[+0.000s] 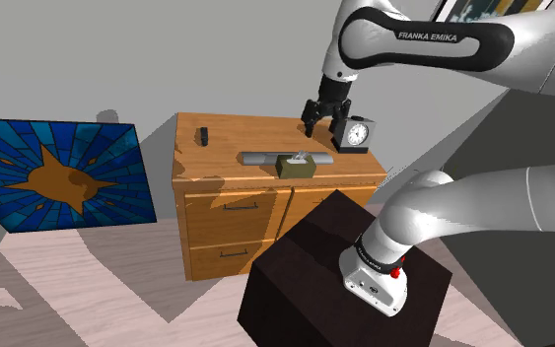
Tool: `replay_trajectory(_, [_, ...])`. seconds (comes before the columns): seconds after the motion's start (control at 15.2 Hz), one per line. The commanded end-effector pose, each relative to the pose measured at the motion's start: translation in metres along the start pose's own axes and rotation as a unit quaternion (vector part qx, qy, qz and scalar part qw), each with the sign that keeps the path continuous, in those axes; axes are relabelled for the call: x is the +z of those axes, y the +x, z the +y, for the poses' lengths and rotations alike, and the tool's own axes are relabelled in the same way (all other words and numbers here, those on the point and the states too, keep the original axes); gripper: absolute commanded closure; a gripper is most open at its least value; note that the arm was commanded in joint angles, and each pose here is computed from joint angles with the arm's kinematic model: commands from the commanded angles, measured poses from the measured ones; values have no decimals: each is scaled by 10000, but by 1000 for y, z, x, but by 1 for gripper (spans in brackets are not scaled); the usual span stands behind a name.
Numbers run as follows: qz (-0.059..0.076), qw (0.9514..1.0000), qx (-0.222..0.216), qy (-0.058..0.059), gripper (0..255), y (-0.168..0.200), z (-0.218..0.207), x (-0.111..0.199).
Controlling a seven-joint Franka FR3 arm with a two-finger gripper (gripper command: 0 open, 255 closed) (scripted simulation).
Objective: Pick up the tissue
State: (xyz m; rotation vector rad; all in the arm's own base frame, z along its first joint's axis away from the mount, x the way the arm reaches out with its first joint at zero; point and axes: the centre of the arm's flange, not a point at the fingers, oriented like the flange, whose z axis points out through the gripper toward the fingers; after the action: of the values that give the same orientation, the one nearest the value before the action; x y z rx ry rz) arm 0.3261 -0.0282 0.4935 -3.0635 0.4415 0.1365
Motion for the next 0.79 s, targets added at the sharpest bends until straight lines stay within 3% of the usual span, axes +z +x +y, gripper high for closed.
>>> replay_trajectory(0.0, [141,9996,249,88,0,14,9,18])
replay_trajectory(0.33, [444,9949,853,298,0,48,35,64])
replay_trajectory(0.73, [803,9828,1572,549,0,88,68,118])
